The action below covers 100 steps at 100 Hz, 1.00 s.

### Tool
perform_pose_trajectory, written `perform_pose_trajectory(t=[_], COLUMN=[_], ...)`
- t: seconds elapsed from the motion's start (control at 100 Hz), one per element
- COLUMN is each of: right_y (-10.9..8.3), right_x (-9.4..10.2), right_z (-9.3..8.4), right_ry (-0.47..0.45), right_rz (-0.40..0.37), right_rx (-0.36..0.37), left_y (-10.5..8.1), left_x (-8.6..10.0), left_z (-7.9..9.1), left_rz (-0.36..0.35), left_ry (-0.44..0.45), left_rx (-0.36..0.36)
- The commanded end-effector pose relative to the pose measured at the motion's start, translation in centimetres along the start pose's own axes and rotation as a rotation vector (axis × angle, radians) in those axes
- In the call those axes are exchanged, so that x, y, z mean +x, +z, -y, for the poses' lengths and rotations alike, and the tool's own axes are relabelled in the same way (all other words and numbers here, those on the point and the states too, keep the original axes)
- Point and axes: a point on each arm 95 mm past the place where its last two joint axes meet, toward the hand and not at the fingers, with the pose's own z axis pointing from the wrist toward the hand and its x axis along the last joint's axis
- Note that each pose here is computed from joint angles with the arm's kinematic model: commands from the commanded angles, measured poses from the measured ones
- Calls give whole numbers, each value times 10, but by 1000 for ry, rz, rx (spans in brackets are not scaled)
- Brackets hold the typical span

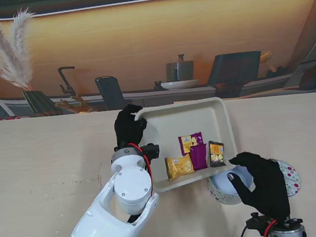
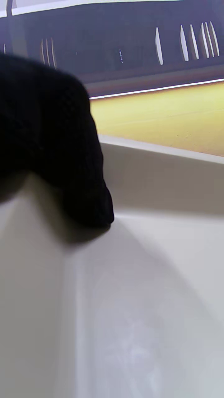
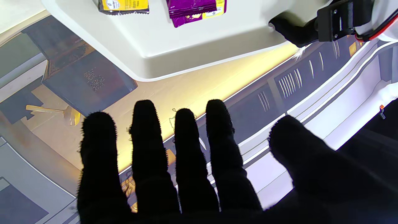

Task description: Pour cookies into a cookie box

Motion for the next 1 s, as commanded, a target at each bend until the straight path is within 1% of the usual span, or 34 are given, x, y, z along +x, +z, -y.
perform_pose_trajectory(t=[0.0, 0.15, 0.44, 0.71, 0.83, 0.91, 0.99], right_y=[-2, -2, -2, -1, -1, -1, -1], right_x=[2, 2, 2, 2, 3, 3, 3], right_z=[1, 1, 1, 2, 2, 2, 2], right_ry=[9, 10, 10, 12, 13, 15, 15], right_rz=[4, 6, 6, 6, 5, 5, 6], right_rx=[9, 9, 7, 12, 12, 10, 9], left_y=[-2, -2, 1, 2, 3, 4, 4], left_x=[15, 18, 14, 12, 13, 13, 14], left_z=[-8, -14, -18, -19, -19, -19, -20], left_rz=[-22, -20, -18, -62, -85, -106, -117], left_ry=[-21, -12, 14, 59, 68, 89, 80], left_rx=[-25, -27, -30, -67, -69, -68, -69])
